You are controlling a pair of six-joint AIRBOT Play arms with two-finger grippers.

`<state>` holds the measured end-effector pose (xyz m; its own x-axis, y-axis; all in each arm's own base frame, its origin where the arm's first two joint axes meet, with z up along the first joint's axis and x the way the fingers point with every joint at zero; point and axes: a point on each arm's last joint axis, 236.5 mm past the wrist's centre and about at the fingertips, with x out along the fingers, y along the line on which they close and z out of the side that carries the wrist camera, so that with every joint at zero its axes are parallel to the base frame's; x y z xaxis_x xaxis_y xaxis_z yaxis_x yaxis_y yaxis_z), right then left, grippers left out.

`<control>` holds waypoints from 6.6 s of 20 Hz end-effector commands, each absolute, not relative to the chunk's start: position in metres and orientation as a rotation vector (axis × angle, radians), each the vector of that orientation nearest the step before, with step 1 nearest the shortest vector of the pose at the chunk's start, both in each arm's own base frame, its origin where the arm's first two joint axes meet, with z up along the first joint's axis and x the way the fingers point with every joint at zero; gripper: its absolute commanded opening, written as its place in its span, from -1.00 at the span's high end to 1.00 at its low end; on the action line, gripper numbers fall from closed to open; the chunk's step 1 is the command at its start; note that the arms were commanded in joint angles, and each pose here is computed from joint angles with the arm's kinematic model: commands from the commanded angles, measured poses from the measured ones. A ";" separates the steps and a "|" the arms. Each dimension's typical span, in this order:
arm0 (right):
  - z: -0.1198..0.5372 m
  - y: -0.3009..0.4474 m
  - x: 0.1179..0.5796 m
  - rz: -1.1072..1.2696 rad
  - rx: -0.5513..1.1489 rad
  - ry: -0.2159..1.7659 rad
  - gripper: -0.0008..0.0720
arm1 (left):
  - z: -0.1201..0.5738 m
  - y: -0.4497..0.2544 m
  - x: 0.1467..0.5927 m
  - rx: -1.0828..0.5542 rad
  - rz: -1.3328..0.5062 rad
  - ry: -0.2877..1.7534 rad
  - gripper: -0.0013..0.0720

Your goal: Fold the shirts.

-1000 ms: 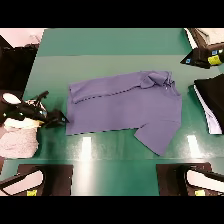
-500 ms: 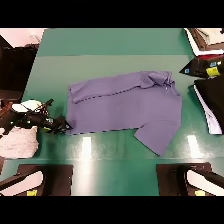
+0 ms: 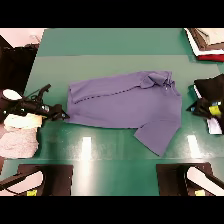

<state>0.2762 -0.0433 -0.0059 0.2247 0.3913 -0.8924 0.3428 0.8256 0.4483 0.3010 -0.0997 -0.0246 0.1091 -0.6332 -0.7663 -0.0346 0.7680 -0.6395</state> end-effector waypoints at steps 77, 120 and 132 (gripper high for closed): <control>0.033 -0.031 0.494 0.040 0.122 1.190 0.94 | 0.044 -0.060 0.485 -0.236 -0.452 0.969 0.90; 0.074 0.020 0.348 0.211 0.168 1.257 0.17 | -0.086 -0.055 0.220 -0.632 -0.285 1.571 -0.34; 0.077 0.021 0.339 0.211 0.170 1.278 0.17 | -0.092 -0.081 0.226 -0.520 -0.348 1.563 -0.33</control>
<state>0.3432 0.0208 0.0776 0.2893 0.2501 -0.9240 -0.0657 0.9682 0.2415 0.2235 -0.0742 -0.0868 -0.0038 -0.5518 -0.8340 -0.1621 0.8233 -0.5440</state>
